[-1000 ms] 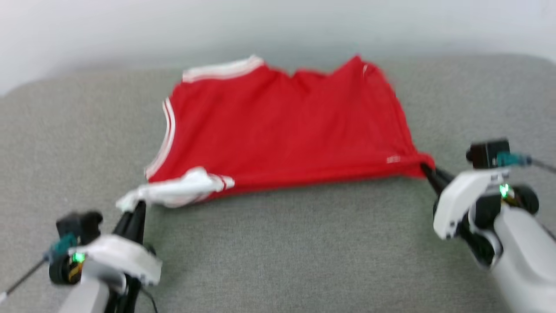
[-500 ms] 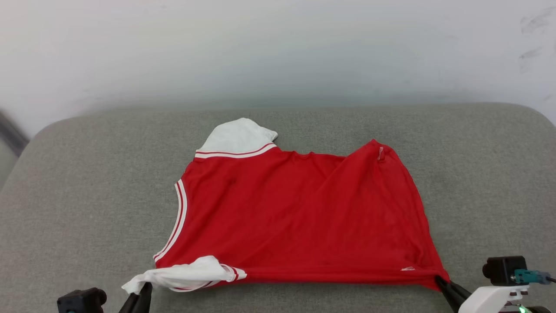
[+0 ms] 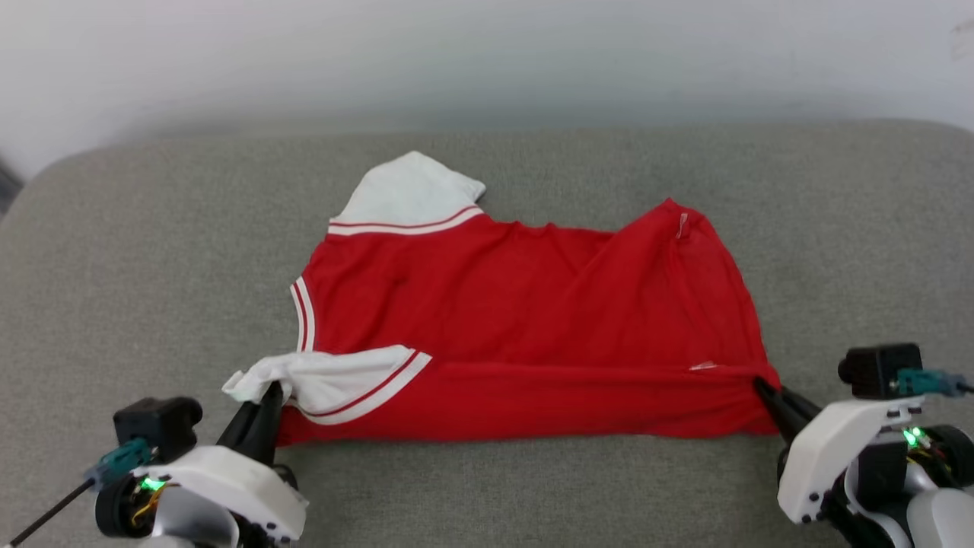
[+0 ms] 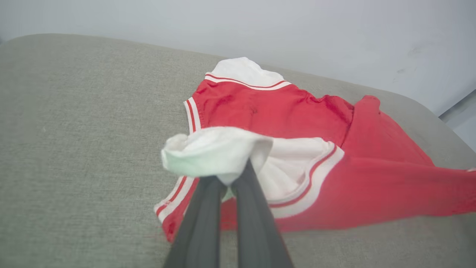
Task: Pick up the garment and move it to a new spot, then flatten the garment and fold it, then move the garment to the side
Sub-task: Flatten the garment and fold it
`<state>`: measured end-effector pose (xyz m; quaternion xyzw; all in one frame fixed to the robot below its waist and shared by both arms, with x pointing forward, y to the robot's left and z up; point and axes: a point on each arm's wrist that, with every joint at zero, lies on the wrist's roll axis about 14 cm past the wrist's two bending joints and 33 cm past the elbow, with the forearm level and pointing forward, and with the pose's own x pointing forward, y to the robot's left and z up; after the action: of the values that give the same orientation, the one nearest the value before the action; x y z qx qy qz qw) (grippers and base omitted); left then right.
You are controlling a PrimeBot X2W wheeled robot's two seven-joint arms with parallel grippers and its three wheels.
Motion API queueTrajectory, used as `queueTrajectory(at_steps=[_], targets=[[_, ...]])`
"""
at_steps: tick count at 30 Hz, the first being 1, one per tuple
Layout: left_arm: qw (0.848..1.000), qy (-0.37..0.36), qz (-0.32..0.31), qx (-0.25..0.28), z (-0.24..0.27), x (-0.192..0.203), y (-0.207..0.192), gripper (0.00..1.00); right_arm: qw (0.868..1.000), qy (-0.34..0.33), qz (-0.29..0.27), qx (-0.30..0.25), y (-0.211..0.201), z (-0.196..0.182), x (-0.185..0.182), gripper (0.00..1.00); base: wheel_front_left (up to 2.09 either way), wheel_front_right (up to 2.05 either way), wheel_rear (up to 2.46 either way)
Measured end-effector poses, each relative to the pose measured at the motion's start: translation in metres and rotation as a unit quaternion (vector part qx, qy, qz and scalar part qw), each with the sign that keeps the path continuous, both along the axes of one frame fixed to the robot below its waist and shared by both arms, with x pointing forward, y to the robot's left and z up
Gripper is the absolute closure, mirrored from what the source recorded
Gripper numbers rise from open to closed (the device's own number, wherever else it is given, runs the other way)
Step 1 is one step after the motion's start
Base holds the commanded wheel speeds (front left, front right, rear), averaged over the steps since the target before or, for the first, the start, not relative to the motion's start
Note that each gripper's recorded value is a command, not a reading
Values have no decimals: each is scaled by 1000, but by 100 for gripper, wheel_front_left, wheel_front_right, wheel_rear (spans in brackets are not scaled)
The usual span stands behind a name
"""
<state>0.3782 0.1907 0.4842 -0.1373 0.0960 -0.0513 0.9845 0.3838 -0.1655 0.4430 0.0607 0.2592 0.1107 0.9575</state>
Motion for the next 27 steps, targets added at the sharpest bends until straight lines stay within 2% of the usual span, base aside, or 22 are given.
queueTrajectory(at_steps=[7, 12, 13, 14, 15, 16, 20, 23, 27], targets=[[998, 55, -17, -3, -44, 23, -8, 100, 998, 55, 11, -9, 5, -35, 23, 100, 0, 0, 0], [993, 112, -37, -13, -81, 23, -16, 100, 995, 98, 15, -6, 11, -67, 22, 100, 0, 0, 0], [992, 120, -37, -14, -86, 22, -15, 74, 995, 97, 15, -5, 12, -68, 23, 93, 0, 0, 0], [991, 125, -38, -15, -89, 21, -16, 54, 995, 96, 15, -5, 12, -69, 24, 68, 0, 0, 0], [991, 131, -37, -14, -92, 20, -14, 10, 995, 94, 13, -4, 12, -70, 25, 33, 0, 0, 0], [990, 133, -39, -15, -92, 20, -15, 0, 996, 89, 13, -6, 12, -69, 25, 0, 0, 0, 0], [990, 136, -38, -10, -90, 19, -12, 0, 999, 47, 10, 11, 21, -56, 28, 0, 0, 0, 0], [991, 131, -39, -9, -82, 19, -9, 0, 999, -24, -2, 24, 22, -30, 35, 0, 0, 0, 0], [992, 118, -32, 6, -64, 19, 3, 0, 994, -105, -13, 34, 22, 2, 34, 0, 0, 0, 0]])
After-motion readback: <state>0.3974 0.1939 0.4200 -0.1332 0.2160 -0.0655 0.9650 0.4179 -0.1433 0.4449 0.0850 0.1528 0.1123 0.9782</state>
